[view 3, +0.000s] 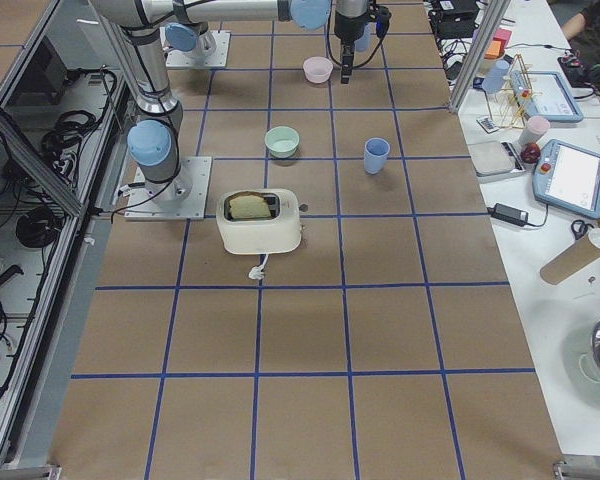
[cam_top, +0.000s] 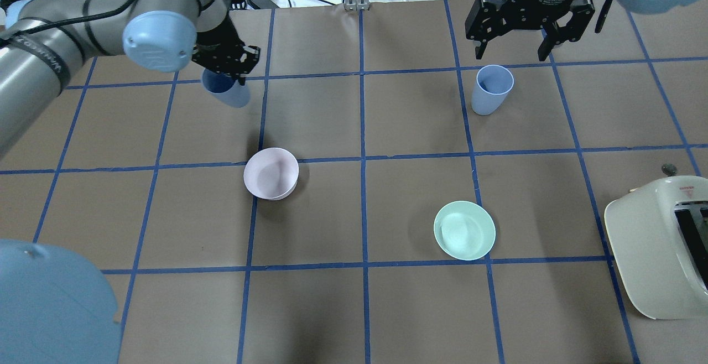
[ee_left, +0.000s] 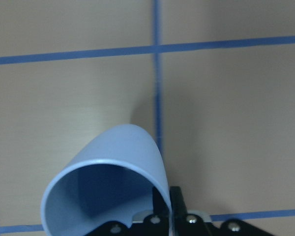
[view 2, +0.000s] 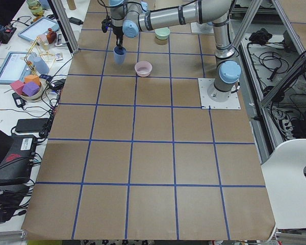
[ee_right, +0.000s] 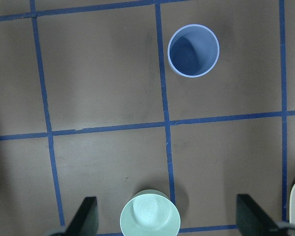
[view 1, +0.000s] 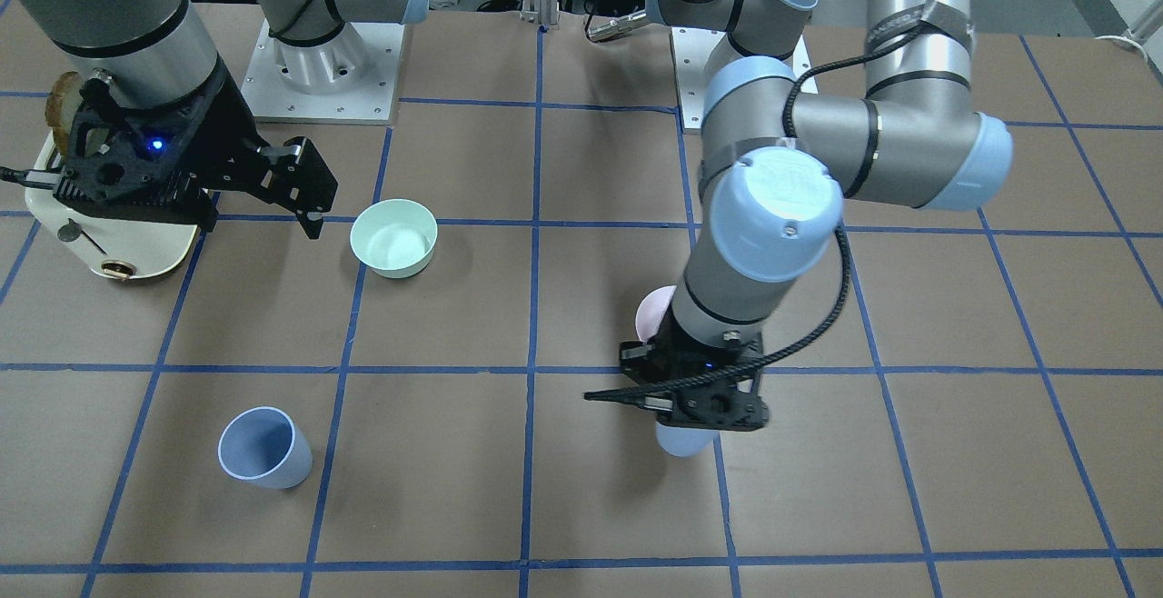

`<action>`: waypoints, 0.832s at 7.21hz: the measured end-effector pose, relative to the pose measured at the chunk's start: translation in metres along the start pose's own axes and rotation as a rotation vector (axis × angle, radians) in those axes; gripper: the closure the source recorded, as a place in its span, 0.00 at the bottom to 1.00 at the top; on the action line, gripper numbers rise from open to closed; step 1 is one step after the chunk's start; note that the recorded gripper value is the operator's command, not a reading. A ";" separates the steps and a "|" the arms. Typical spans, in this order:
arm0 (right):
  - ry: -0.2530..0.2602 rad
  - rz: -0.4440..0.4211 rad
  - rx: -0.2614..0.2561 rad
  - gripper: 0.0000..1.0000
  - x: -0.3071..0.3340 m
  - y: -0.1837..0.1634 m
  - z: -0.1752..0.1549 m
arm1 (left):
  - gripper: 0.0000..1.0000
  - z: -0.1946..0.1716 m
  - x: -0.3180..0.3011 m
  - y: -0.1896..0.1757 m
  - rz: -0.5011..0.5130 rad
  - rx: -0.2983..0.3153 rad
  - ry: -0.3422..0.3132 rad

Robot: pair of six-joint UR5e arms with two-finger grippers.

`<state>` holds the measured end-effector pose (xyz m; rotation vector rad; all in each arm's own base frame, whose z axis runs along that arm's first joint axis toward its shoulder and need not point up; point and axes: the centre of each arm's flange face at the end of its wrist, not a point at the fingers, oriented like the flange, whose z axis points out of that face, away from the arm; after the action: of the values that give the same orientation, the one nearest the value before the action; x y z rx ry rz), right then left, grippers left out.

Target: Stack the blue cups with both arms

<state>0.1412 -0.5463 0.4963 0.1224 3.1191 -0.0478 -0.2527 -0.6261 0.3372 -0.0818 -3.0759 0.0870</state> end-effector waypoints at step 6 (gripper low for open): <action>0.004 0.002 -0.001 0.00 0.008 -0.002 0.001 | 0.65 0.063 0.122 0.064 0.042 -0.126 0.060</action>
<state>0.1331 -0.5481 0.4956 0.1256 3.1227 -0.0467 -0.3750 -0.5595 0.2785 -0.1521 -3.0171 -0.1055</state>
